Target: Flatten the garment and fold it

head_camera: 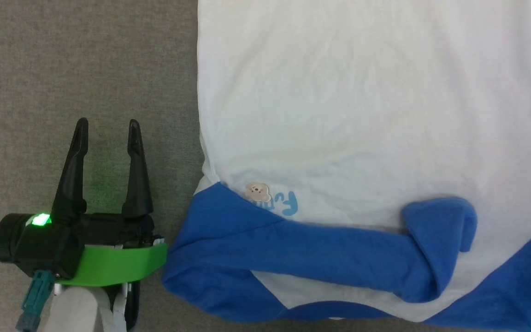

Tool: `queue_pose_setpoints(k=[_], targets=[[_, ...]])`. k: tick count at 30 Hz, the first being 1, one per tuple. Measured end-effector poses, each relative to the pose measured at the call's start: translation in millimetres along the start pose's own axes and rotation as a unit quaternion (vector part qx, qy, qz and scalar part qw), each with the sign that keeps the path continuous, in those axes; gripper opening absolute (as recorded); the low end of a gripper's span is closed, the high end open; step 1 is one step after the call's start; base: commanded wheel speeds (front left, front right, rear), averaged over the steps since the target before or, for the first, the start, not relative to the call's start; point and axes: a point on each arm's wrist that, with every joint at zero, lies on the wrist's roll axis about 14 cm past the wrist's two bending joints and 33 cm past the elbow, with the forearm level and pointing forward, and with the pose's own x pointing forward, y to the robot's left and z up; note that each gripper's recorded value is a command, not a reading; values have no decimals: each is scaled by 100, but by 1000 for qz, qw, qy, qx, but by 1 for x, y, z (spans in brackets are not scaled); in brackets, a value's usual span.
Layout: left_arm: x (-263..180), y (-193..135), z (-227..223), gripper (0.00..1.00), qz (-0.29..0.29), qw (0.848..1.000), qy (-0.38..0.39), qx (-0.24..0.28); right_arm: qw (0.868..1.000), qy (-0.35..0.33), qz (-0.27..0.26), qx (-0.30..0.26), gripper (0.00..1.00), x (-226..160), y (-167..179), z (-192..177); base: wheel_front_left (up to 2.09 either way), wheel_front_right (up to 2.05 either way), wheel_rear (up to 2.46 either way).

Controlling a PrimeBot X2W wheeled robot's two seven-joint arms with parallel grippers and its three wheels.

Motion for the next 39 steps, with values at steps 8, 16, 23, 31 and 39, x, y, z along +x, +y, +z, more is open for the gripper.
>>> queue_pose_setpoints(k=[8, 16, 23, 31, 39], targets=[[-8, 1, 30, 100, 2, 999, -34, 0, 993, -99, -24, 60, 0, -49, -41, 49, 0, 0, 0], [-37, 2, 56, 100, 8, 998, -54, -1, 978, -157, -71, 117, 0, -122, -107, 53, 0, 0, 0], [-57, -4, 86, 100, 2, 996, -87, -9, 959, -217, -103, 150, 0, -192, -157, 60, 0, 0, 0], [-73, -16, 112, 100, -13, 993, -119, -18, 947, -273, -71, 151, 0, -245, -154, 78, 0, 0, 0], [-87, -19, 125, 100, -13, 990, -136, -24, 954, -274, 80, 91, 0, -266, -50, 93, 0, 0, 0]])
